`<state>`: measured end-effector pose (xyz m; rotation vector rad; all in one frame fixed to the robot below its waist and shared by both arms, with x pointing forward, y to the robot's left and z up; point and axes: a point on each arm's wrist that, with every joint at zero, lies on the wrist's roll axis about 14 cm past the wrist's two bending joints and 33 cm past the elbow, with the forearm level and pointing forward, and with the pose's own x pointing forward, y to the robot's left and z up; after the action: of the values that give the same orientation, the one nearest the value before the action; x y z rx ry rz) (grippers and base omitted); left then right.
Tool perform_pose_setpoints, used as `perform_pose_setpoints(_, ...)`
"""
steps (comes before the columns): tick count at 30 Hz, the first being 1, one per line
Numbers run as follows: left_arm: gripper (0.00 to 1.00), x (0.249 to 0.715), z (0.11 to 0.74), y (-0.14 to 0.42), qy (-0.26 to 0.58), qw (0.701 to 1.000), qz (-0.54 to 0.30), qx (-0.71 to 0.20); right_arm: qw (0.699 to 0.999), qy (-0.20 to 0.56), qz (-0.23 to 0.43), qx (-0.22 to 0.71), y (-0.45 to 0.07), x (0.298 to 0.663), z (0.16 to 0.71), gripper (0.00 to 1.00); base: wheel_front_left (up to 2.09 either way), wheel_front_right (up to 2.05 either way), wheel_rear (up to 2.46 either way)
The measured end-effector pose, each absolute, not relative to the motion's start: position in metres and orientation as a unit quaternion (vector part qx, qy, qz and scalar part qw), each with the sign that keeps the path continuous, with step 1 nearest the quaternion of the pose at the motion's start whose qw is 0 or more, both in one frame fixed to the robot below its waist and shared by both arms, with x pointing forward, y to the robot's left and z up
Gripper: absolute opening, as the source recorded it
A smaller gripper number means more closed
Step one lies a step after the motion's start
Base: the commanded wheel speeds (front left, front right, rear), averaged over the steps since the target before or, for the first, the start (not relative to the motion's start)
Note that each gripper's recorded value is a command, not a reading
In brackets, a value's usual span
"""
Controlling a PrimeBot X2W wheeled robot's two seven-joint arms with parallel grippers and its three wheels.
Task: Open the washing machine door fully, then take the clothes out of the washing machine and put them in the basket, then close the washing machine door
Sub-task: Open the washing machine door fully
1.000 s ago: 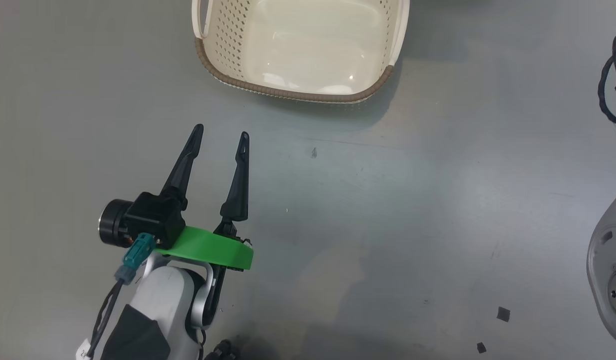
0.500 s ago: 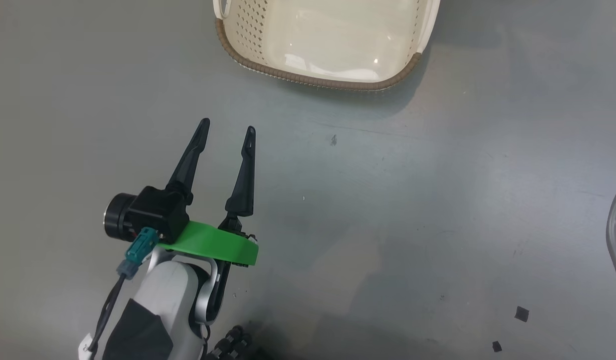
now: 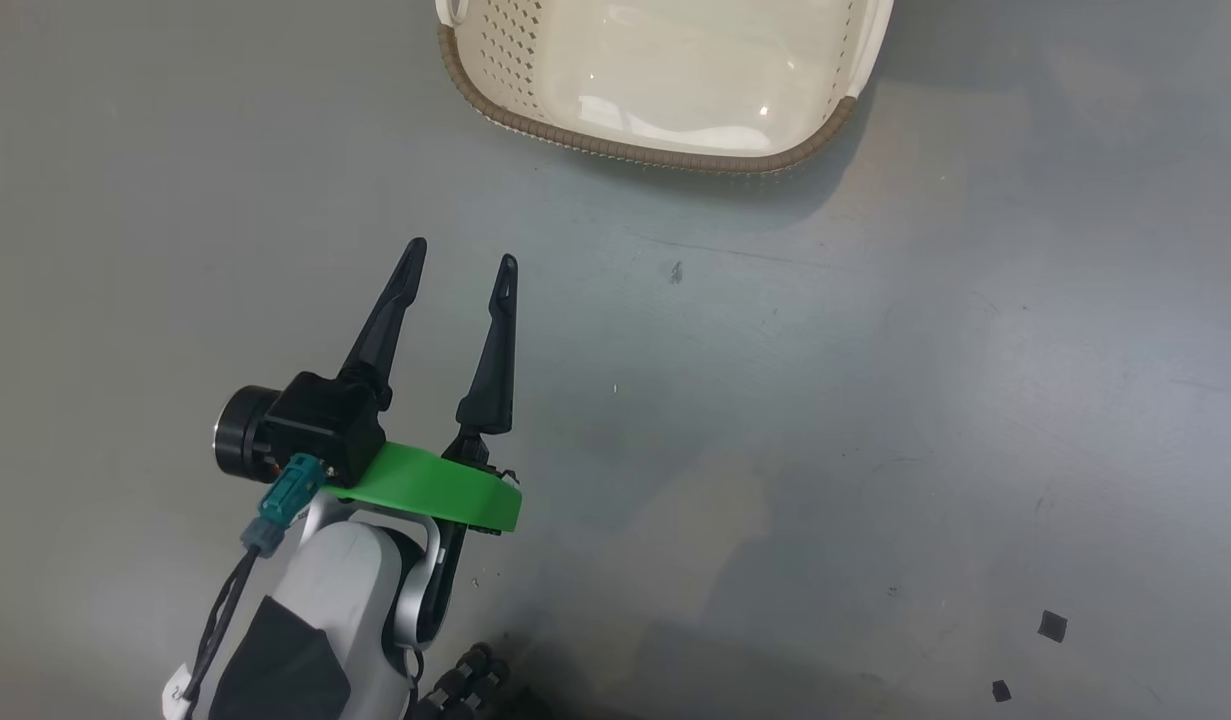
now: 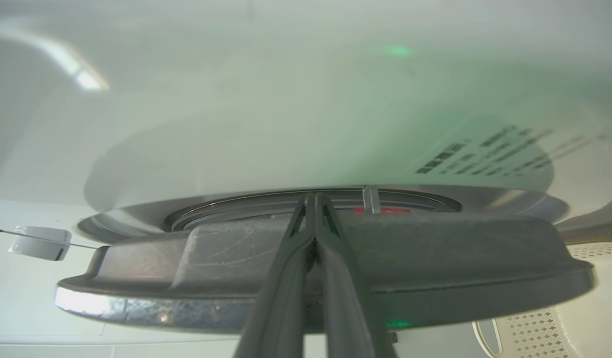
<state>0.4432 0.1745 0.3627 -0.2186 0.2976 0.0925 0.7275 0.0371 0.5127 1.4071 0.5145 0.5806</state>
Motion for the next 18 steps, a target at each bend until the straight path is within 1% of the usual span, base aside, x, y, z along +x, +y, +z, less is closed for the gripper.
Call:
perform_pose_setpoints(7,1.0,0.4462,0.3653,0.1753,0.143,0.983,0.047,-0.109,0.682,0.247,0.263,0.636,0.0403,0.7293,0.5109,0.0,0.0,0.0,0.0)
perform_pose_setpoints(11,1.0,0.4462,0.3659,0.1753,0.143,0.983,0.047,-0.109,0.668,0.256,0.265,0.646,0.041,0.7293,0.5109,0.0,0.0,0.0,0.0)
perform_pose_setpoints(18,1.0,0.4468,0.3672,0.1745,0.141,0.983,0.046,-0.11,0.664,0.267,0.265,0.646,0.0426,0.7291,0.51,0.0,0.0,0.0,0.0)
